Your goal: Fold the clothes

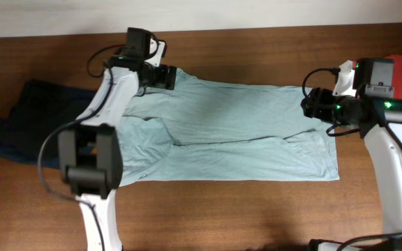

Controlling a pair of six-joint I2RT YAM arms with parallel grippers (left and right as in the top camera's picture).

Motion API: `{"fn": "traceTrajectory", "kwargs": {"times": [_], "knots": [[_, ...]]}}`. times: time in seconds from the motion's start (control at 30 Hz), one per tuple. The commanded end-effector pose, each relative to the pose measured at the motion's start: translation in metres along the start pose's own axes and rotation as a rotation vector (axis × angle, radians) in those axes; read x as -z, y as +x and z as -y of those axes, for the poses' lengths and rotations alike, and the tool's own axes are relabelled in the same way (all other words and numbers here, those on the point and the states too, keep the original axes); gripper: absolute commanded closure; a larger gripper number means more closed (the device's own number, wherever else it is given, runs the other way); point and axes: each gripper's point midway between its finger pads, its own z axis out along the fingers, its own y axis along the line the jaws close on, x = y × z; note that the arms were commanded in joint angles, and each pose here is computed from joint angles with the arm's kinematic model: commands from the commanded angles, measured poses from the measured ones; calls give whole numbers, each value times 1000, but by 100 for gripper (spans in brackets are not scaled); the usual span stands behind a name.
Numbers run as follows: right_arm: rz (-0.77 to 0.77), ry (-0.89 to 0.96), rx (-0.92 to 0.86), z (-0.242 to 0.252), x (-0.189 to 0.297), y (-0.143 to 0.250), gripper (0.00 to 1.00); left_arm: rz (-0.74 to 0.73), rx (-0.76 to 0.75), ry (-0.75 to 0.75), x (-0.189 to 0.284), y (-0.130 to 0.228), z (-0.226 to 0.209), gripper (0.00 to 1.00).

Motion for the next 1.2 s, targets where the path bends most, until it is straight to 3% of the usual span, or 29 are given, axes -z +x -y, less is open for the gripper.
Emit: {"fn": "traceTrajectory", "kwargs": {"times": [0.0,0.3,0.57,0.93,1.17], "knots": [[-22,-7,1,1,-5,-1,34,13,-68,49,-30,-3,19,19],[-95,7,-19,7,-22,10,34,25,-116,-77,-43,-5,23,36],[-119,11,-26,9,-27,13,34,24,-112,-211,-41,-6,-1,44],[-118,12,-26,10,-27,13,34,-20,-110,-210,-61,11,-6,45],[-118,12,-26,10,-27,13,34,-15,-109,-211,-65,11,-6,56]]}}
